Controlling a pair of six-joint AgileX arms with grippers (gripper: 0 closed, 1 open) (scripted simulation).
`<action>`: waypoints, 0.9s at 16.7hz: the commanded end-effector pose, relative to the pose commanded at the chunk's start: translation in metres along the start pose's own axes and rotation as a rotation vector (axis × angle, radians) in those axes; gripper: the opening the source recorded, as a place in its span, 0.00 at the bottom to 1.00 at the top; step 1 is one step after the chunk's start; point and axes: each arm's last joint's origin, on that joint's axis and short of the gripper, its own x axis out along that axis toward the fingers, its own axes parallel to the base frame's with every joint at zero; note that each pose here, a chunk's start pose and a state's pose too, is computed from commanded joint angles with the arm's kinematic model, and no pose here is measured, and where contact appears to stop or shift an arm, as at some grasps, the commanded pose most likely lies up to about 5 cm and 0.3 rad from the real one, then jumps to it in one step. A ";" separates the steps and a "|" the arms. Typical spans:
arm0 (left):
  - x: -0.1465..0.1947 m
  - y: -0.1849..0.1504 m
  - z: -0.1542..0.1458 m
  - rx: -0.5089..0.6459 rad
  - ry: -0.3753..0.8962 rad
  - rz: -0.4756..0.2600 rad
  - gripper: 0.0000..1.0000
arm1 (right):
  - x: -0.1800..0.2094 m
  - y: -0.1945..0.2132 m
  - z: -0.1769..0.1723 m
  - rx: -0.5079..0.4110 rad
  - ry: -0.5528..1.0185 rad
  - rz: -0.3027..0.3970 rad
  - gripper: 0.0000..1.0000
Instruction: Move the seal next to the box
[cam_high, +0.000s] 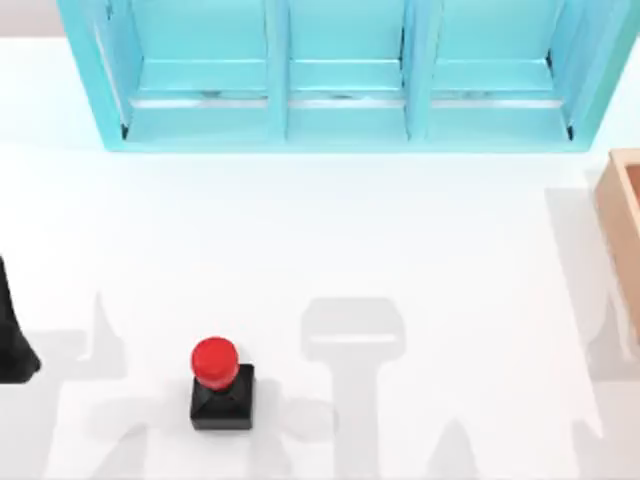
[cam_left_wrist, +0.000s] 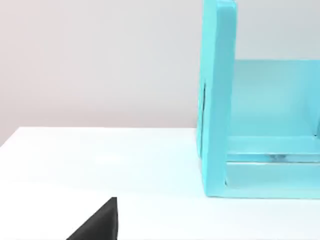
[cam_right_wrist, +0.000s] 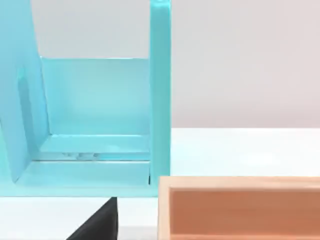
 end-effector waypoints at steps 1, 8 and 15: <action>0.000 0.000 0.000 0.000 0.000 0.000 1.00 | 0.000 0.000 0.000 0.000 0.000 0.000 1.00; 0.000 0.000 0.000 0.000 0.000 0.000 1.00 | 0.002 0.016 0.040 0.077 0.151 0.164 1.00; 0.000 0.000 0.000 0.000 0.000 0.000 1.00 | 0.042 0.081 0.169 0.220 0.560 0.476 1.00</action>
